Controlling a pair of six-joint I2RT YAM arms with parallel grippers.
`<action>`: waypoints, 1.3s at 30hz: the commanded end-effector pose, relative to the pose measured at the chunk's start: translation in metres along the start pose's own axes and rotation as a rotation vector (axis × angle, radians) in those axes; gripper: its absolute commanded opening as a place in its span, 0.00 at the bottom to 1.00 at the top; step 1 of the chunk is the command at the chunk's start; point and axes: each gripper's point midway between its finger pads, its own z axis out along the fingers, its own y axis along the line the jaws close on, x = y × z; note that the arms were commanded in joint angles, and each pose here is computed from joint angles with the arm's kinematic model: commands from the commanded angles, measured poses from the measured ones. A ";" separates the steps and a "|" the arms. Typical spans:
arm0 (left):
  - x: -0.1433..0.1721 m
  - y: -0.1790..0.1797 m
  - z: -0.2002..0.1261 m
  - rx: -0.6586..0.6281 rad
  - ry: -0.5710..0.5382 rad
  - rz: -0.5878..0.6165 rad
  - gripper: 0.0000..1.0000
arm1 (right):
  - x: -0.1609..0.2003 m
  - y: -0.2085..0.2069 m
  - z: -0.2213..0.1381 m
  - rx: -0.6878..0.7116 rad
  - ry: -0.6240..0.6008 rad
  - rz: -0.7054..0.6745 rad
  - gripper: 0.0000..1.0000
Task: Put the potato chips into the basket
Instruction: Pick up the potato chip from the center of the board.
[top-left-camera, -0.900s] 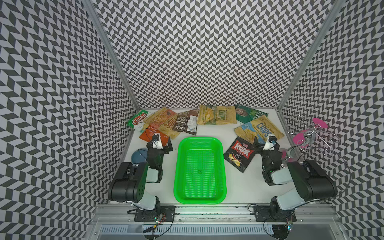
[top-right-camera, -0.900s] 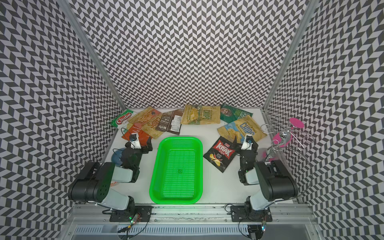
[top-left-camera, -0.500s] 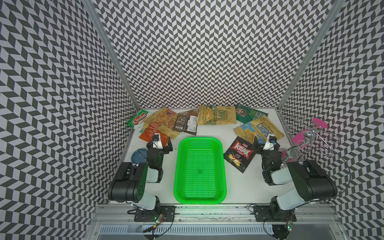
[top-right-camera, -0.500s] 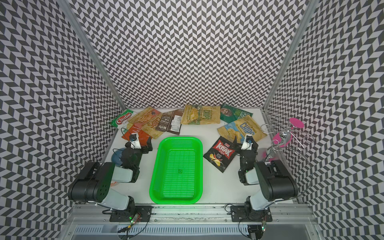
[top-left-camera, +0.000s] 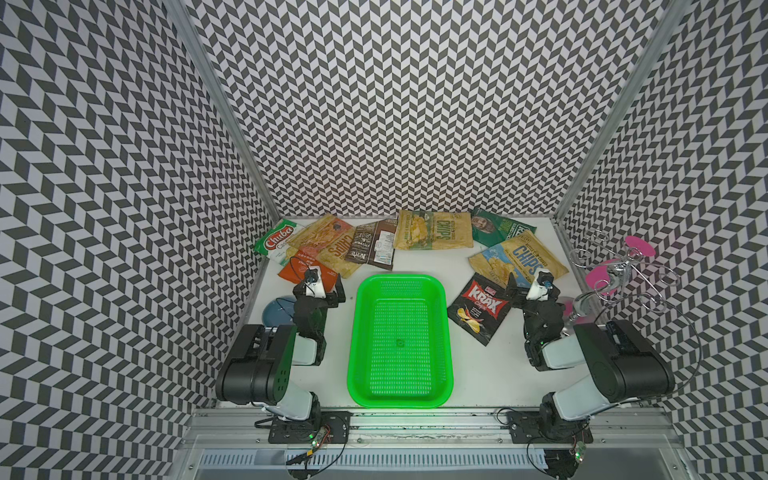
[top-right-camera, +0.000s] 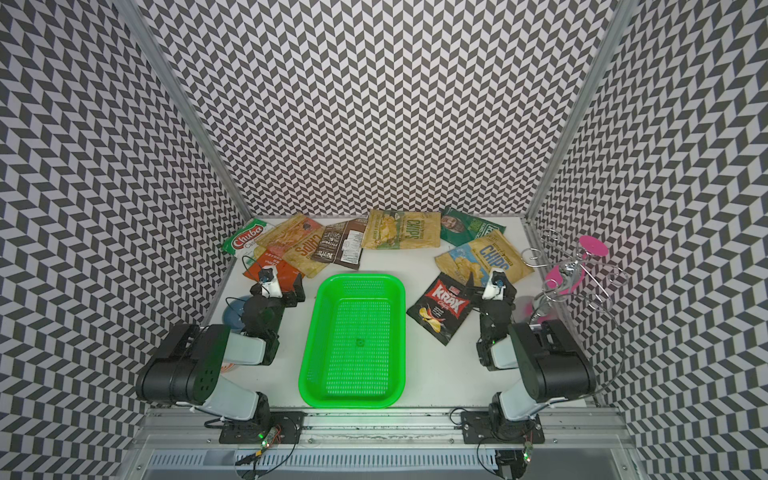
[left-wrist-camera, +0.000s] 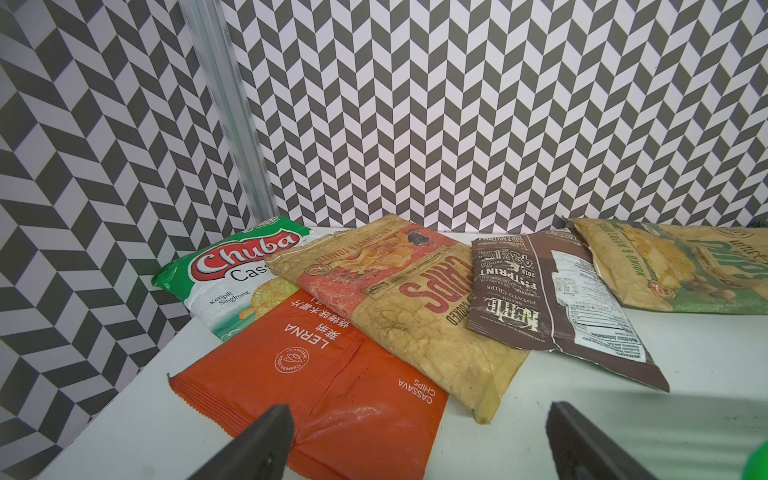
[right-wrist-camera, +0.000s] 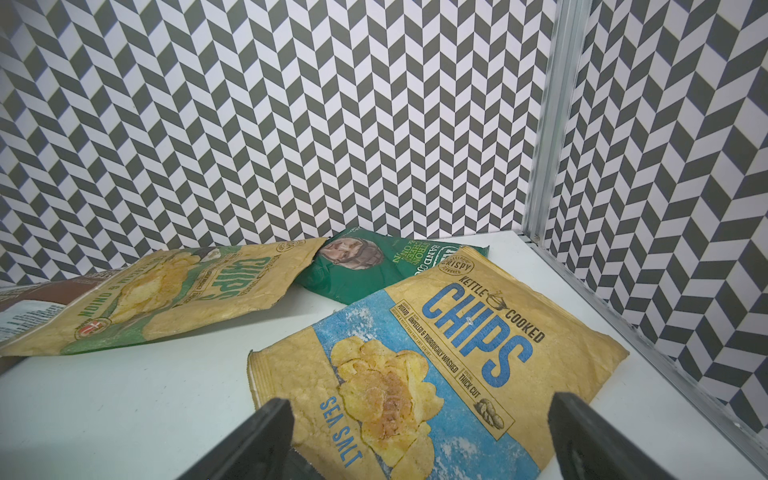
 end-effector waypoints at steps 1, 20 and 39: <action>-0.012 0.004 0.004 -0.013 -0.040 0.003 0.99 | -0.015 -0.003 0.004 0.014 -0.059 0.012 1.00; -0.038 -0.039 0.004 0.265 0.305 0.170 0.99 | -0.044 0.031 -0.012 0.103 0.242 0.352 1.00; -0.020 -0.065 -0.057 0.499 0.526 0.186 0.99 | 0.028 0.075 -0.058 -0.173 0.606 0.637 0.97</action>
